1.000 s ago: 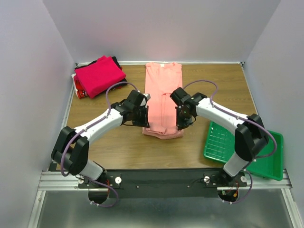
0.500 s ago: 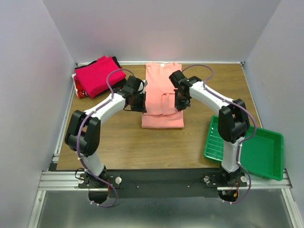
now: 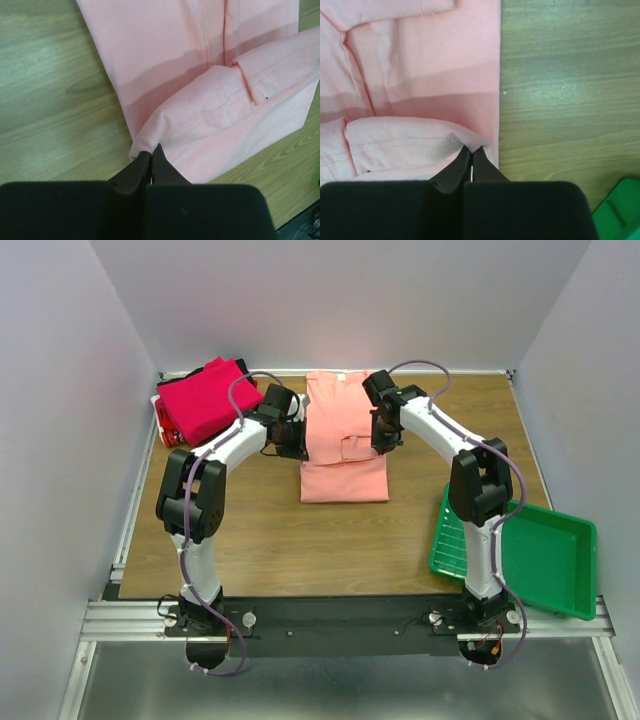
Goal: Fold and stack the t-shirts
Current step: Fold the tshirt
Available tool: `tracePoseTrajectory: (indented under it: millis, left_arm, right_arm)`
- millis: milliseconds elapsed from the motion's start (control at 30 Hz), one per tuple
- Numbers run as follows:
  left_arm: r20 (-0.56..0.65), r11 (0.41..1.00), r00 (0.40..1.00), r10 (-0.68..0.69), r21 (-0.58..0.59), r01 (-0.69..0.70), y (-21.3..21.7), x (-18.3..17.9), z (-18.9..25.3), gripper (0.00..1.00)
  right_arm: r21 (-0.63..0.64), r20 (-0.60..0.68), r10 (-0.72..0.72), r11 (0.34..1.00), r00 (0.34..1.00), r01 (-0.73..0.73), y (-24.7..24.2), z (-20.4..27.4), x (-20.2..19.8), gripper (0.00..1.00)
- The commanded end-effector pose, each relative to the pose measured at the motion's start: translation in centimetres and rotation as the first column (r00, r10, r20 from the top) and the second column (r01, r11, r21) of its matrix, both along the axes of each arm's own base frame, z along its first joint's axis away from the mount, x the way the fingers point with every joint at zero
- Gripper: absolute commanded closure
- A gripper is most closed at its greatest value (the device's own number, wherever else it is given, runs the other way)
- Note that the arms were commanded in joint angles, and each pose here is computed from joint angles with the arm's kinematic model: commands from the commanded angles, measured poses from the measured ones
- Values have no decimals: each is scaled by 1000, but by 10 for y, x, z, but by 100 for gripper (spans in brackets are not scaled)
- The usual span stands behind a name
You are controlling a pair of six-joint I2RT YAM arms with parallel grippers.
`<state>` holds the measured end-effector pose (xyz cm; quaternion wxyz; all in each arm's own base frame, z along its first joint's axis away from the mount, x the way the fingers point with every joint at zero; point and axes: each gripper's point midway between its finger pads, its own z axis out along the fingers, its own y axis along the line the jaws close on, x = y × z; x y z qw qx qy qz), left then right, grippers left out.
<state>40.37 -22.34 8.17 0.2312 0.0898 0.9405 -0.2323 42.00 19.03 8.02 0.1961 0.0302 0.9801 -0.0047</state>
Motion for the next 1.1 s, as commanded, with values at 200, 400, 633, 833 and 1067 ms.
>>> tracePoseTrajectory:
  millis: [200, 400, 633, 833, 1067]
  left_arm:
    - [67, 994, 996, -51, -94, 57, -13, 36, 11, 100]
    - [76, 992, 996, -48, -114, 57, -16, 50, 11, 100]
    - [69, 991, 998, -1, -132, 10, -12, 65, 7, 100]
    - [61, 986, 997, 41, -163, -31, -5, 79, 0, 100]
    - [115, 982, 985, 127, -158, -108, 16, 101, 18, 23]
  right_arm:
    - [-26, 12, 0, 1000, 1000, 1, -10, -5, 24, 100]
    - [-23, 21, -14, 1000, 1000, 15, -16, -5, 34, 100]
    - [-38, 25, -13, 999, 1000, 14, -22, -12, 48, 99]
    - [-49, 24, -6, 999, 1000, 7, -26, -22, 60, 100]
    - [-8, 101, 7, 1000, 995, -6, -21, 7, 81, 33]
